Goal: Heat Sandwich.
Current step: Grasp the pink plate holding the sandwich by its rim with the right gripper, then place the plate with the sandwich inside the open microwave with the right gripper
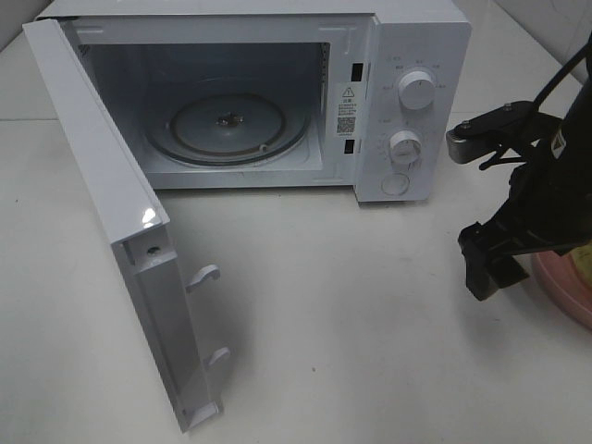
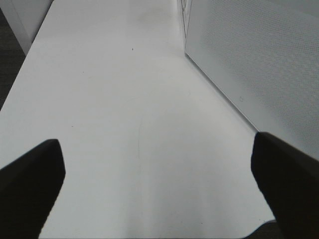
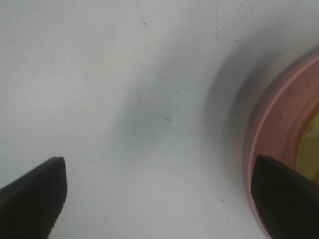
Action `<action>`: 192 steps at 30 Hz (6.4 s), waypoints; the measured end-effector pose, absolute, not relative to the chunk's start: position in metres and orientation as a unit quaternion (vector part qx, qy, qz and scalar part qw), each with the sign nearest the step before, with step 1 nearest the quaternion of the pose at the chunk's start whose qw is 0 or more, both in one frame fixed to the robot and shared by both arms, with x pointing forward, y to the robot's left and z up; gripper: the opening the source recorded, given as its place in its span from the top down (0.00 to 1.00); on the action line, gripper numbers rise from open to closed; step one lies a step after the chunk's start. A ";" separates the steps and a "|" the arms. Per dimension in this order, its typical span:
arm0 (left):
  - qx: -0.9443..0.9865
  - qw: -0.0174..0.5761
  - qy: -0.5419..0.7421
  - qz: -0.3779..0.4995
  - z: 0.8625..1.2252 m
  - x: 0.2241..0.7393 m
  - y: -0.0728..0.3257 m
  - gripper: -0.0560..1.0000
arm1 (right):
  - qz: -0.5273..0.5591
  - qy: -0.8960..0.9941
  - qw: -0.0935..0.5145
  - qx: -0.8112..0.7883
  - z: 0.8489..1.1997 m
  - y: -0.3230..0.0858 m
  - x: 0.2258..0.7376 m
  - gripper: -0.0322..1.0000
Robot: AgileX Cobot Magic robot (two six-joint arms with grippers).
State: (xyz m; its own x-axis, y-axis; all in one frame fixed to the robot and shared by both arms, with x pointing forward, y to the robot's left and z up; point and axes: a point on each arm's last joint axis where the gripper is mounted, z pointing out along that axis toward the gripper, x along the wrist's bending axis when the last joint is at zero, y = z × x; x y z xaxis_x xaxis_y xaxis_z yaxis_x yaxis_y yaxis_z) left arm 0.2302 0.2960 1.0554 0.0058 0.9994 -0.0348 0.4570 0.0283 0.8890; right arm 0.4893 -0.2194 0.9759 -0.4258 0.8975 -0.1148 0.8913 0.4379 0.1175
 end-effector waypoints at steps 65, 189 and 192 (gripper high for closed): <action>0.599 0.380 0.608 0.357 1.055 0.230 0.296 0.04 | -0.018 0.771 0.054 0.634 0.887 -0.293 0.540 0.43; 0.599 0.380 0.608 0.357 1.055 0.230 0.296 0.04 | -0.033 0.941 0.176 0.288 0.986 -0.144 0.371 0.93; 0.599 0.380 0.608 0.357 1.055 0.230 0.296 0.04 | -0.033 0.946 0.177 0.269 0.987 -0.141 0.367 0.93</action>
State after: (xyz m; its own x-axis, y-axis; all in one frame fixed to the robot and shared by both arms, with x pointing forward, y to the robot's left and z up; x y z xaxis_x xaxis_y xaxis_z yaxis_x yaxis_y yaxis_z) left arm 0.2301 0.2960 1.0554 0.0058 0.9994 -0.0347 0.4561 0.0282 0.8895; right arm 0.3674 -0.1411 0.9867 -0.7922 0.4977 -0.3531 0.5208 0.8530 0.0338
